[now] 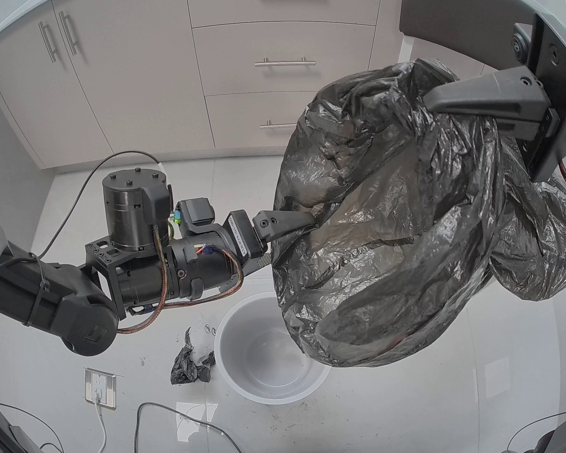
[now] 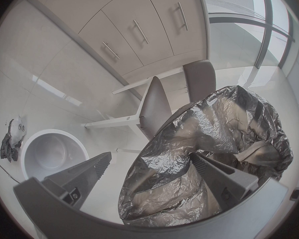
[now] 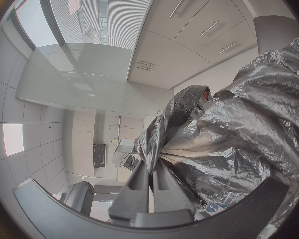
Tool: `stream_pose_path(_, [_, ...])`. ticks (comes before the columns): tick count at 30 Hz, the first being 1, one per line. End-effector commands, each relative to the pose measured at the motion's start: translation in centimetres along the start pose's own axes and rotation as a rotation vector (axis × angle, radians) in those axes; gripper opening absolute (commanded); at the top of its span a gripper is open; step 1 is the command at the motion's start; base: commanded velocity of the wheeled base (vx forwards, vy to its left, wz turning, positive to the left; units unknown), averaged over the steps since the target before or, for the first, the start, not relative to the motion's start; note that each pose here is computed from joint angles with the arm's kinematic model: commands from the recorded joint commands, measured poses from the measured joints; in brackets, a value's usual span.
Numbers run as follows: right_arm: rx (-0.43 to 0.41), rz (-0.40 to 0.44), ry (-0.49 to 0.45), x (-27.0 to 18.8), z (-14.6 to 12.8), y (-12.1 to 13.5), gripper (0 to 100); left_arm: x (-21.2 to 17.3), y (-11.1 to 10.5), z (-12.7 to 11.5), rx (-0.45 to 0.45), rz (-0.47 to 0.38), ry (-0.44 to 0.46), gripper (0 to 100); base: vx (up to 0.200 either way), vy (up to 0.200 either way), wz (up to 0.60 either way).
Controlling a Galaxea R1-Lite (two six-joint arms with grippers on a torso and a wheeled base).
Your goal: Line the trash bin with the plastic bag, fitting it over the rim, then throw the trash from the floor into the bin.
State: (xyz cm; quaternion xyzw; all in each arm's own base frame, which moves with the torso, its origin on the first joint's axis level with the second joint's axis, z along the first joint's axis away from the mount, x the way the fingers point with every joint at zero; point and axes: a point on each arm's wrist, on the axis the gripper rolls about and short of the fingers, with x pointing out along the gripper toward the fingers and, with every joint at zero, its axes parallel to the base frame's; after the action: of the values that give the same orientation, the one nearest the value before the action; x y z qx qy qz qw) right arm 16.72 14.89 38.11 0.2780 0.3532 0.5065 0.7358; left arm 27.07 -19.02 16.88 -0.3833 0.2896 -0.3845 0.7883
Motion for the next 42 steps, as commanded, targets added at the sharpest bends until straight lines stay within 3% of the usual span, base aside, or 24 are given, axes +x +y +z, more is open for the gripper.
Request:
stream_pose_path(1, [-0.002, 0.005, 0.006, 0.1, -0.1, 0.1, 0, 0.0, -0.2, 0.1, -0.002, -0.017, 0.001, 100, 0.0, 0.0, 0.0])
stream_pose_path(4, [0.0, 0.005, 0.009, 0.2, -0.1, 0.1, 0, 0.0, -0.2, 0.0, 0.001, -0.025, 0.0, 100, 0.0, 0.0, 0.0])
stream_pose_path(5, [0.0, 0.005, 0.009, 0.2, -0.1, 0.1, 0, -0.1, -0.2, 0.0, 0.002, -0.024, 0.0, 0, 0.0, 0.0, 0.0])
stream_pose_path(24, [0.01, -0.022, 0.014, 0.6, -0.2, -0.8, 0, -1.9, -1.5, -0.6, 0.013, -0.05, 0.0, 0, 0.0, 0.0, 0.0])
stream_pose_path(32, [0.008, -0.052, 0.052, 3.0, -0.1, -3.1, 0, -5.6, -3.7, -0.8, 0.031, -0.101, -0.04, 0, 0.0, 0.0, 0.0])
stream_pose_path(36, [0.0, -0.042, 0.059, 4.6, -0.8, -4.9, 0, -8.1, -5.4, -0.8, -0.033, -0.17, -0.047, 0, 0.0, 0.0, 0.0])
stream_pose_path(42, [-0.017, -0.015, 0.027, 5.8, -2.0, -7.2, 0, -10.5, -5.9, -1.2, -0.082, -0.228, -0.003, 0, 0.0, 0.0, 0.0])
